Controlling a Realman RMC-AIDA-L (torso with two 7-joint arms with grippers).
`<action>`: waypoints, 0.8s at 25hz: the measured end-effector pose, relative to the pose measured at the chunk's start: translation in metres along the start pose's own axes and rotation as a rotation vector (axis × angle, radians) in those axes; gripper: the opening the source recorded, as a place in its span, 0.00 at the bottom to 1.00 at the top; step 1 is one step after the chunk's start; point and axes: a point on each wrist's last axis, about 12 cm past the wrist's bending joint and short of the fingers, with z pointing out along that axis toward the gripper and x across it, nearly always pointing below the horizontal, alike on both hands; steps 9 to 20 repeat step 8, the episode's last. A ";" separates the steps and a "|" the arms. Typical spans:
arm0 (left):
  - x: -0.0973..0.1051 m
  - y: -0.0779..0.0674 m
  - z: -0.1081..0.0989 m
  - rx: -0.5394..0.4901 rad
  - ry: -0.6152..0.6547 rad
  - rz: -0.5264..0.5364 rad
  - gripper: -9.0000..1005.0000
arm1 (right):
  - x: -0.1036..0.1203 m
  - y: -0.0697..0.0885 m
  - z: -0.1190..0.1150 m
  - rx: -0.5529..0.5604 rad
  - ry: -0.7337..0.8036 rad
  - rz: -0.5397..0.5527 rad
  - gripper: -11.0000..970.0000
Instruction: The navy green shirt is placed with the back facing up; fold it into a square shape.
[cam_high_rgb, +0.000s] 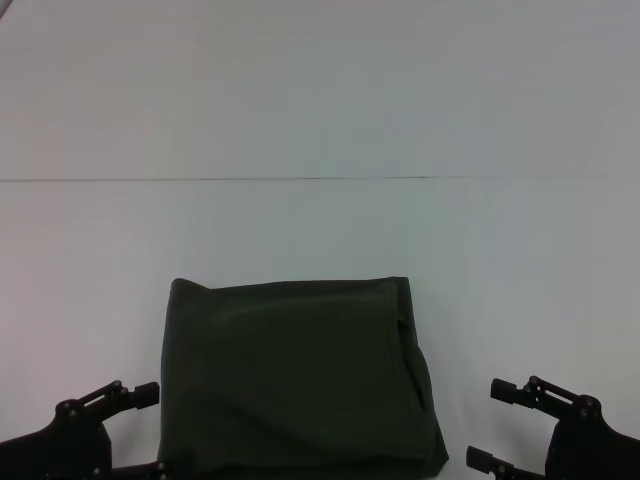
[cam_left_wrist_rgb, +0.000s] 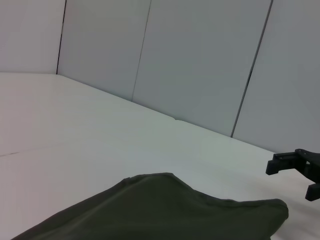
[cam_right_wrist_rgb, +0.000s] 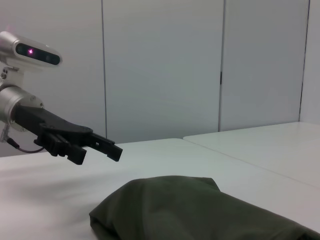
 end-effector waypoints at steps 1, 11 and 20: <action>0.000 0.000 0.000 0.000 0.000 0.000 0.95 | 0.000 0.000 0.000 -0.001 -0.002 0.000 0.84; -0.001 0.001 0.001 0.000 -0.002 0.003 0.95 | -0.001 -0.001 0.000 -0.002 -0.005 -0.003 0.84; -0.001 0.001 0.001 0.000 -0.002 0.003 0.95 | -0.001 -0.001 0.000 -0.002 -0.005 -0.003 0.84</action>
